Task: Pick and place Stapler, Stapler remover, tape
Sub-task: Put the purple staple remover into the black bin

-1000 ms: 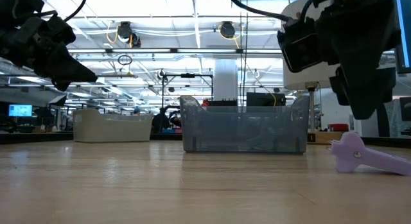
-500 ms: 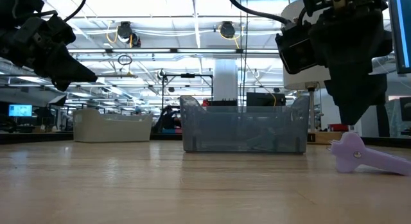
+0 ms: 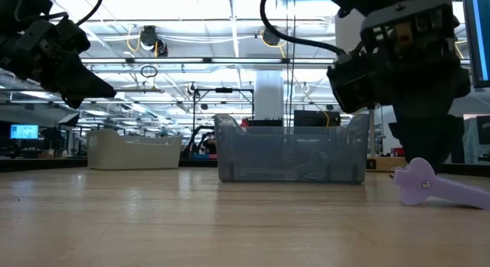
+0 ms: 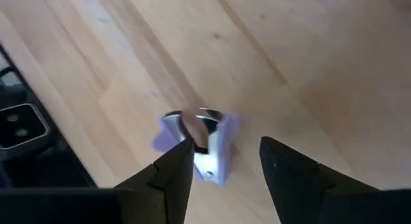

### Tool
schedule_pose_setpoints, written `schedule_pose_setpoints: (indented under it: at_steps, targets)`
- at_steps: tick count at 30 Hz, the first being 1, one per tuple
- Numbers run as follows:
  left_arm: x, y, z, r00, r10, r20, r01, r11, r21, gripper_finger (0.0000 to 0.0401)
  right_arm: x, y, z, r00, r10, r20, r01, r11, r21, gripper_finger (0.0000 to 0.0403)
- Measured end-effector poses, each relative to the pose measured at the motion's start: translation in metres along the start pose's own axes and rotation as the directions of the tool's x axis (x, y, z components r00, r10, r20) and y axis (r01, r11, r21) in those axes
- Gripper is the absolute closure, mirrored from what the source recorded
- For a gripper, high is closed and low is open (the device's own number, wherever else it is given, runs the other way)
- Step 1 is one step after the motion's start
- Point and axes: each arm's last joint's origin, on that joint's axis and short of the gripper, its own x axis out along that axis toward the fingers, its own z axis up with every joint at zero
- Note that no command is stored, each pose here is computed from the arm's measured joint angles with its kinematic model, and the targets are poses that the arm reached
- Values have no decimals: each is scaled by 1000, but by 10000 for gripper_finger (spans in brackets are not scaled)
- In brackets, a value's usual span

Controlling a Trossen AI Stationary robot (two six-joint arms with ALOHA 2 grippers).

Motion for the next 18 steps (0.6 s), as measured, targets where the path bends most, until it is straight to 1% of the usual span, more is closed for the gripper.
schedule_pose_setpoints:
  at_steps: [4,7,18]
  targets:
    - [0,0,0,1000,-1,0,1,1000,-1,364,0,0,0,1000,-12,24,12,1000,-2,234]
    - [0,0,0,1000,-4,-1,4,1000,-2,364,0,-1,0,999,-29,42,29,1000,1,248]
    - [0,0,0,1000,-6,-2,6,1000,-4,364,2,0,-3,999,-27,30,28,999,-28,363]
